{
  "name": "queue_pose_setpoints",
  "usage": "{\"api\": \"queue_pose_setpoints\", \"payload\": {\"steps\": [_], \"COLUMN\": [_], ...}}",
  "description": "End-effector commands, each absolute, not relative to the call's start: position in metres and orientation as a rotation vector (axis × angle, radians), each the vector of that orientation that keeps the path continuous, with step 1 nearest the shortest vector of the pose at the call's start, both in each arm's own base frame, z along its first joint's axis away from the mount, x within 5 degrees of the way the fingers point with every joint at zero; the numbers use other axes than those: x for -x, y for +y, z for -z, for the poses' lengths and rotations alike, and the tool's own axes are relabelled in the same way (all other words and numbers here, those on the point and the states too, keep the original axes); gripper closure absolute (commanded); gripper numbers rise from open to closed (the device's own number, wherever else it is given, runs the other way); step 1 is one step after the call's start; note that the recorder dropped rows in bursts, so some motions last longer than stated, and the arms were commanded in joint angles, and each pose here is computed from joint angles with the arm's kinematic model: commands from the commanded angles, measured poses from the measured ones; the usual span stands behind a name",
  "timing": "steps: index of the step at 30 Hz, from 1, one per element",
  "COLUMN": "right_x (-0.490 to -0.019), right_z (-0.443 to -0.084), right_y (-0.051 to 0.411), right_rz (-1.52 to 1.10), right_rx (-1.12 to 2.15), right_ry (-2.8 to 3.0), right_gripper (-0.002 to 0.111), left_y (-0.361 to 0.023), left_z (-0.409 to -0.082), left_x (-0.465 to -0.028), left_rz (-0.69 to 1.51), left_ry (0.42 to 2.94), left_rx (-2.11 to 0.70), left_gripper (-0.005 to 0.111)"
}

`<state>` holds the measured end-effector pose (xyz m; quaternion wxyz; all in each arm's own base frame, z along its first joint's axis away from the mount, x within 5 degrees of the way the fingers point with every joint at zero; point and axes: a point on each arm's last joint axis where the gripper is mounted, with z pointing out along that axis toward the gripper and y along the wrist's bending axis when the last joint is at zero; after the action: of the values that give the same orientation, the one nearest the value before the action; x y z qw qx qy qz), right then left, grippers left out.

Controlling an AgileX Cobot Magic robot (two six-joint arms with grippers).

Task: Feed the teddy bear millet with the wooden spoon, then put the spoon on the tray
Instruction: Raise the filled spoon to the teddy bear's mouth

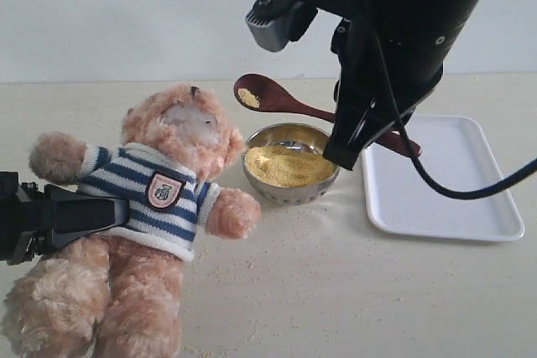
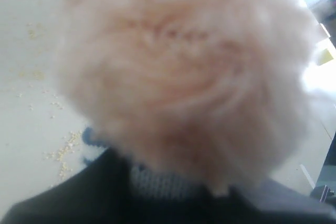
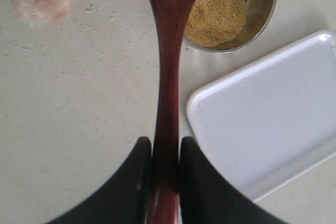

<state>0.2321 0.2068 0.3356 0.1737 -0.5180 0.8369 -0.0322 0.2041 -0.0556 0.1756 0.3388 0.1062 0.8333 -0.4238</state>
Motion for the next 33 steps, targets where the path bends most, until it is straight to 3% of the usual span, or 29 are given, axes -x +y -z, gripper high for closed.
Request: {"api": "queue_pose_setpoints", "payload": {"steps": [1, 10, 18, 33], "right_x": [-0.227, -0.214, -0.214, -0.233], "right_z": [-0.34, -0.341, -0.343, -0.314], "right_y": [0.208, 0.227, 0.236, 0.254], "right_rz": [0.025, -0.084, 0.008, 0.075], "right_rx": [1.483, 1.555, 1.541, 1.568], "right_ry": [2.358, 2.285, 2.193, 2.183], "right_gripper": [0.108, 0.108, 0.108, 0.108], "left_y": [-0.056, -0.056, -0.057, -0.06], "left_z": [-0.178, -0.178, -0.179, -0.183], "left_x": [-0.205, -0.205, -0.204, -0.202], "left_rz": [1.134, 1.137, 1.152, 1.219], "left_ry": [2.145, 2.145, 2.139, 2.1], "left_rx": [-0.257, -0.255, -0.254, -0.274], "left_gripper": [0.102, 0.102, 0.102, 0.102]}}
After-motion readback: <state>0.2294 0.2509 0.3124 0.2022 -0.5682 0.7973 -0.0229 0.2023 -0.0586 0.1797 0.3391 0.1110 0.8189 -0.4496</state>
